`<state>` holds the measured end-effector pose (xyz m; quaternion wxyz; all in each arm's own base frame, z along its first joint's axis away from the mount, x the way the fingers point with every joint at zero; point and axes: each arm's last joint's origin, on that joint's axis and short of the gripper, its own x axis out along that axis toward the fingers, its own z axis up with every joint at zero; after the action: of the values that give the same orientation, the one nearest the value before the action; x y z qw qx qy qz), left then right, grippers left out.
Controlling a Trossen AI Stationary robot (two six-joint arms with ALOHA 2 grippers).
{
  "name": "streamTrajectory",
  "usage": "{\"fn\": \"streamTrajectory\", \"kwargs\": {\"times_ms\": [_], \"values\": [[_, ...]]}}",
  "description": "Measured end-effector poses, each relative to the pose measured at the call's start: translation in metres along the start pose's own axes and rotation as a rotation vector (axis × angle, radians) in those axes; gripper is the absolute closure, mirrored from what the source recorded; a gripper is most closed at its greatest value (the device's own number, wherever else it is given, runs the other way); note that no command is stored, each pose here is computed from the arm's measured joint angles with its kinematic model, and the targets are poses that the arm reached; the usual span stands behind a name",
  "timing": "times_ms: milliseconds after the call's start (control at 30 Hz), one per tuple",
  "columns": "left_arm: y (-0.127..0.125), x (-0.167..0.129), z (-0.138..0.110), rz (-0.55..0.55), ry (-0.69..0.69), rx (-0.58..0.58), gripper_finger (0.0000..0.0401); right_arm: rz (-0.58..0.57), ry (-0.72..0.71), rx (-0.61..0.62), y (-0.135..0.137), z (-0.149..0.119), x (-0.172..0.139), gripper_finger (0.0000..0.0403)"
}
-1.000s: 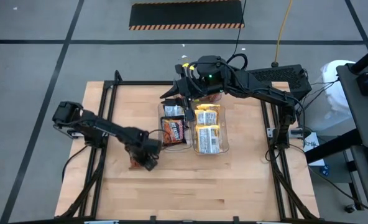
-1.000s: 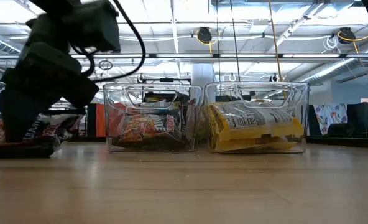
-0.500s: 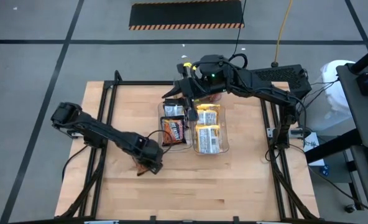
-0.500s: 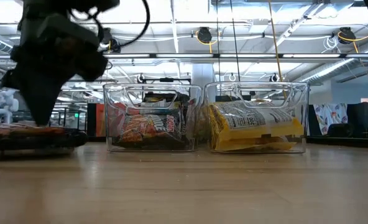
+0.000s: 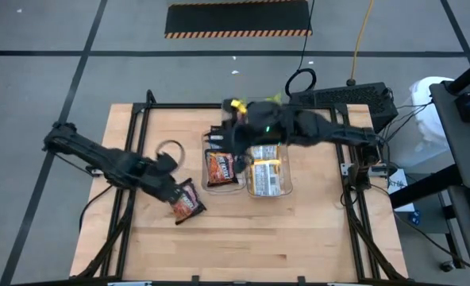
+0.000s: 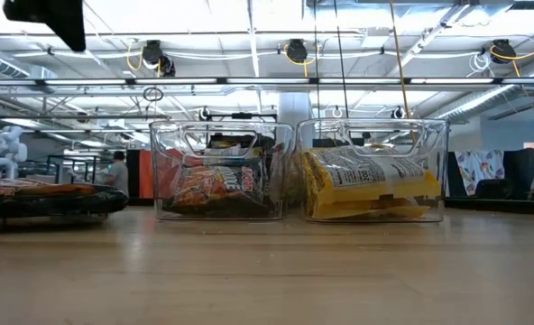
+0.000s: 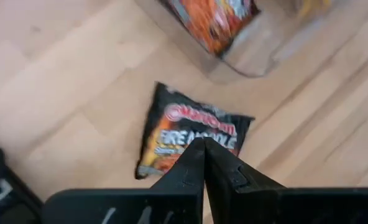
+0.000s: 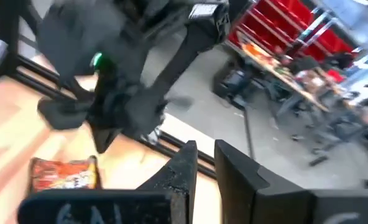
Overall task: Sort Maruchan noodles
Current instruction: Put the black noodle pack into the left transparent bin
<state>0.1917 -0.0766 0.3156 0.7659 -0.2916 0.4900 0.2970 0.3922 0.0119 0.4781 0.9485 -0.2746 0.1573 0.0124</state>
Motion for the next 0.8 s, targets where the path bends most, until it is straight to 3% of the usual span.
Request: {"fn": "streamTrajectory", "kwargs": {"times_ms": [100, 367, 600, 800], "values": [[0.023, -0.02, -0.004, 0.008, -0.037, -0.02, 0.0396, -0.026, -0.011, -0.003, 0.015, 0.006, 0.012, 0.0355], [0.073, -0.052, -0.014, 0.012, -0.053, 0.01, 0.0396, 0.055, 0.021, 0.046, 0.056, 0.001, 0.054, 0.0355], [0.097, -0.066, -0.016, -0.077, -0.083, 0.11, 0.0396, 0.11, 0.066, 0.182, 0.085, -0.009, 0.084, 0.0355], [0.109, -0.072, -0.017, -0.123, -0.09, 0.186, 0.0396, 0.237, 0.062, 0.276, 0.118, -0.017, 0.111, 0.0355]]}}
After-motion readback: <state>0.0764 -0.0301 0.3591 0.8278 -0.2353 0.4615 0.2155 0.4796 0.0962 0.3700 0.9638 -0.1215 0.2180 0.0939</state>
